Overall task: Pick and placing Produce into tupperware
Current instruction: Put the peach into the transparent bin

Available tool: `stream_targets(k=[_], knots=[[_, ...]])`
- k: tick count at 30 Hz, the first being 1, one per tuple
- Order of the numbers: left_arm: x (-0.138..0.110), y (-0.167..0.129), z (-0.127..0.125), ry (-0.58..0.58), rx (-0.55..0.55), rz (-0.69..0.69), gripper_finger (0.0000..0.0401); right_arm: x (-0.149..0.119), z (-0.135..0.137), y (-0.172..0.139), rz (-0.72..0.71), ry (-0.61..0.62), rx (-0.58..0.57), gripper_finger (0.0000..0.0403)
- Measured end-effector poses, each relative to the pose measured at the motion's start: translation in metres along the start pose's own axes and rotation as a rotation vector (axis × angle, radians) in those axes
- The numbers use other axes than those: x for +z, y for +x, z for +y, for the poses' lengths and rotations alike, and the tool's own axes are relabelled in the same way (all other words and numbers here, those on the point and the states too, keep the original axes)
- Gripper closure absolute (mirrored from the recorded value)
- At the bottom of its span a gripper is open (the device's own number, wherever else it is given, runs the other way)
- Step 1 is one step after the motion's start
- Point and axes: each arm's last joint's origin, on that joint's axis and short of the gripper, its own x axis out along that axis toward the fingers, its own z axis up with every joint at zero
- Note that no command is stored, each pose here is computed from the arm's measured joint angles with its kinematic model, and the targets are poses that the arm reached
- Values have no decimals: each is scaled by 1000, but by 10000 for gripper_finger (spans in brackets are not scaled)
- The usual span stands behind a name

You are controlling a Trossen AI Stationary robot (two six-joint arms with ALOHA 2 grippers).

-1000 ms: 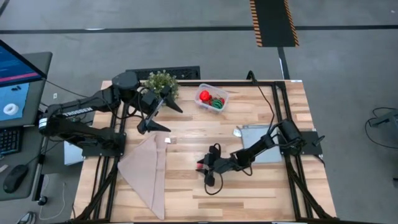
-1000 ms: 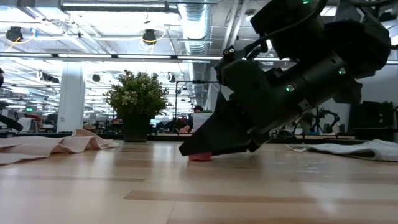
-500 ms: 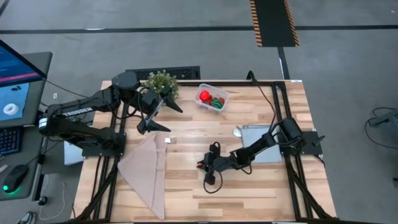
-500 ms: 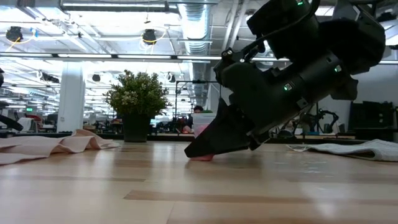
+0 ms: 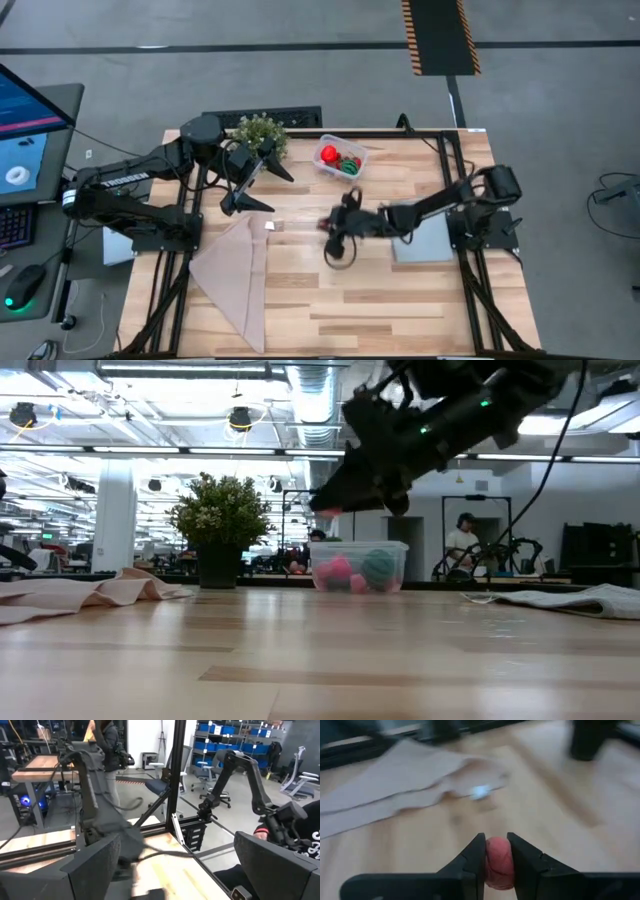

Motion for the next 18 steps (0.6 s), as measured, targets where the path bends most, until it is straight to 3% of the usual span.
stream_targets(k=[8, 13, 18], knots=[[-2, 0, 0, -19, 0, 13, 20, 35, -75, -9, -43, 167, -192, 310], [-2, 0, 0, -21, -1, 16, 20, 41, -119, -12, -46, 230, -309, 310], [-4, 0, 0, -32, -1, 38, 20, 39, -155, -11, -28, 313, -334, 310]])
